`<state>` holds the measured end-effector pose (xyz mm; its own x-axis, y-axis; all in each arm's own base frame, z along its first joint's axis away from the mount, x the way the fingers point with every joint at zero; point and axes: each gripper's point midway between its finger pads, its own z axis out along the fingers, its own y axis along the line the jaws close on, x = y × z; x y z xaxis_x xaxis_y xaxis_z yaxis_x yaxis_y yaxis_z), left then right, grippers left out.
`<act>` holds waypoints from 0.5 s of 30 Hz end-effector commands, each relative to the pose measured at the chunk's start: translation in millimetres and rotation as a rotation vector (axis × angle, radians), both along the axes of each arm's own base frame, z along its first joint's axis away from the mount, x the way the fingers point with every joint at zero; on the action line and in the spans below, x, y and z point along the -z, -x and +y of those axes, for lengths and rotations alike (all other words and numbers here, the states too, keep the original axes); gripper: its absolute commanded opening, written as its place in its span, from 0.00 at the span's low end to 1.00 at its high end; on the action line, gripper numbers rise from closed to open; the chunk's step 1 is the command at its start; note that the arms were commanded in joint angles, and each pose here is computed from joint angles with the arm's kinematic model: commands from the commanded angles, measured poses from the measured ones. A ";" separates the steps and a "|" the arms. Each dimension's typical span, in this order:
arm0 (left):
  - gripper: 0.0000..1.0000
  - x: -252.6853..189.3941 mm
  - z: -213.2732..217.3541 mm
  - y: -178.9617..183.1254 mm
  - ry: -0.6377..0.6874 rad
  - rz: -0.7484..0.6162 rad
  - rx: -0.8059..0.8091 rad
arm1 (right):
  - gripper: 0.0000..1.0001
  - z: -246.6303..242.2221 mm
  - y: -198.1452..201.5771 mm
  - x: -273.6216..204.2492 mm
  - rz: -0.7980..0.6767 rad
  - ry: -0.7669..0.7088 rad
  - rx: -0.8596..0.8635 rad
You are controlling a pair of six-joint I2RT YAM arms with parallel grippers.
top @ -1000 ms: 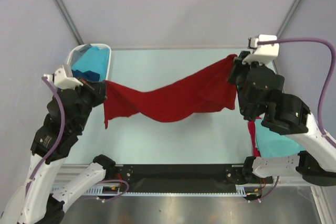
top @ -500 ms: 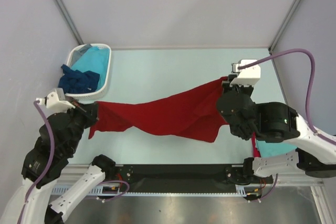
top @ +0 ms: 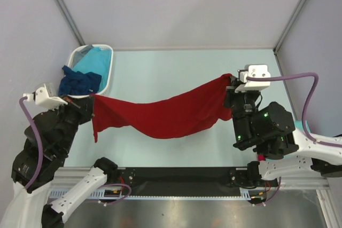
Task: Fold and stack the t-shirts
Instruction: Flatten out the tshirt
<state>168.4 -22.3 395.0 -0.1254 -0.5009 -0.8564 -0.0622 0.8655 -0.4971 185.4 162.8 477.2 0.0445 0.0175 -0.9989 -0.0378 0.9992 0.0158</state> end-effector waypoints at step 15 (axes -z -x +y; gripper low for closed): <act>0.00 -20.3 -27.3 -23.6 -0.032 -0.017 0.087 | 0.00 -55.6 5.2 -4.4 0.071 -0.137 0.144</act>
